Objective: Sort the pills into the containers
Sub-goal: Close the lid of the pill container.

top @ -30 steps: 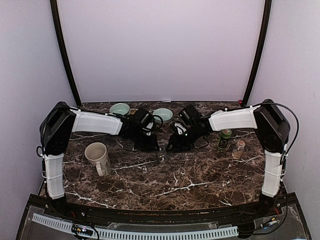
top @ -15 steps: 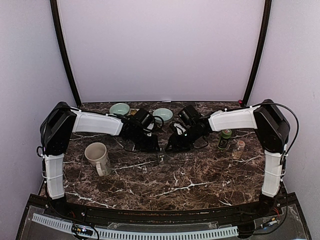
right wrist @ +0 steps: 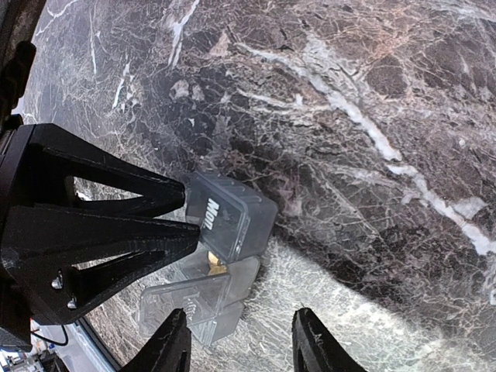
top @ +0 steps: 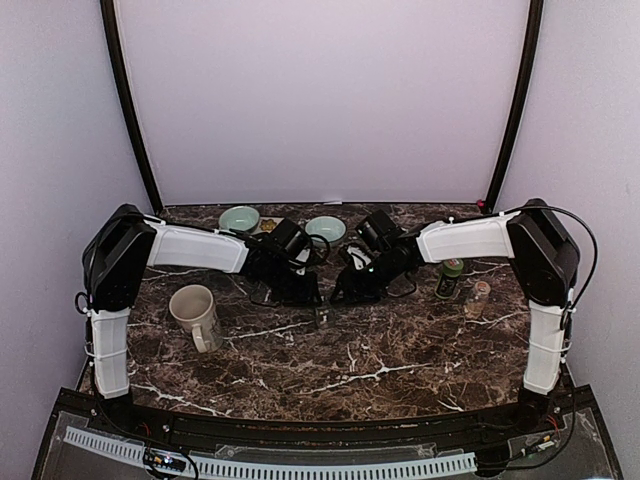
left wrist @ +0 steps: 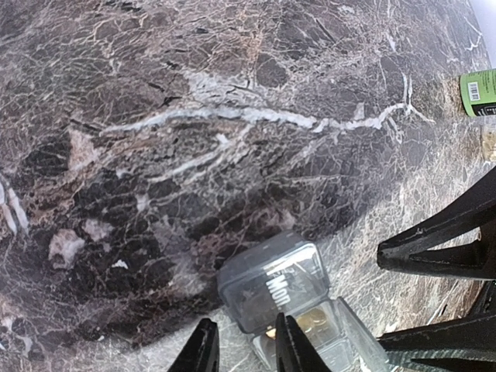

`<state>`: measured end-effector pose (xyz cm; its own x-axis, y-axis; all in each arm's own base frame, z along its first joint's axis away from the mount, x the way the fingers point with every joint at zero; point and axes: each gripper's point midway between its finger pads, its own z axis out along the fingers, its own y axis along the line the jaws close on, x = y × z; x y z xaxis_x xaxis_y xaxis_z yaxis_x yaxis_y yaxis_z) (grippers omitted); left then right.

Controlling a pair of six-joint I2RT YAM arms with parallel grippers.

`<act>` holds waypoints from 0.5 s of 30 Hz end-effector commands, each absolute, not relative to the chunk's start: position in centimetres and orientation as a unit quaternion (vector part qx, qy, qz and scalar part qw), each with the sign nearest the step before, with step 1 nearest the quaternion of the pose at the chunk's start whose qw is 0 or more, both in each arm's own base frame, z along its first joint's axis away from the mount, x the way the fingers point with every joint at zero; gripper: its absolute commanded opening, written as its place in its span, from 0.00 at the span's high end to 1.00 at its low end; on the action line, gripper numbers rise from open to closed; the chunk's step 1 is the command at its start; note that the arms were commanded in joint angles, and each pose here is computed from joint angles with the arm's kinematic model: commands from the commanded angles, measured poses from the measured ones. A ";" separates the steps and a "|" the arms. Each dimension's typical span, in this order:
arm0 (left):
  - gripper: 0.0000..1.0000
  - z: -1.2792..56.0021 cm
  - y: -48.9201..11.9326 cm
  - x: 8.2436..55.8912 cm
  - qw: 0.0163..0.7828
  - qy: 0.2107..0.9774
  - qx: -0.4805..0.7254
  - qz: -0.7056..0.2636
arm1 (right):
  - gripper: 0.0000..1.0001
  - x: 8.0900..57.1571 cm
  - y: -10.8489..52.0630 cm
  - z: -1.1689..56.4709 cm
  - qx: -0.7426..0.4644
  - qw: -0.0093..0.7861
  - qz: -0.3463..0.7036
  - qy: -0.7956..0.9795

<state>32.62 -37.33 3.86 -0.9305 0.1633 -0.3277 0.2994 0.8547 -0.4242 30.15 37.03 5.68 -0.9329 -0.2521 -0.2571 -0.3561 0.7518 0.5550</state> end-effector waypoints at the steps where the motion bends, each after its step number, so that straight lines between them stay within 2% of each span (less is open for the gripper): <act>1: 0.71 4.3 -37.9 32.6 0.140 0.951 0.123 -0.247 | 0.54 30.4 38.3 6.4 -0.171 0.093 0.326 0.925; 15: 0.72 4.3 -38.2 32.4 0.140 0.950 0.124 -0.249 | 0.54 30.0 38.6 5.5 -0.173 0.081 0.326 0.926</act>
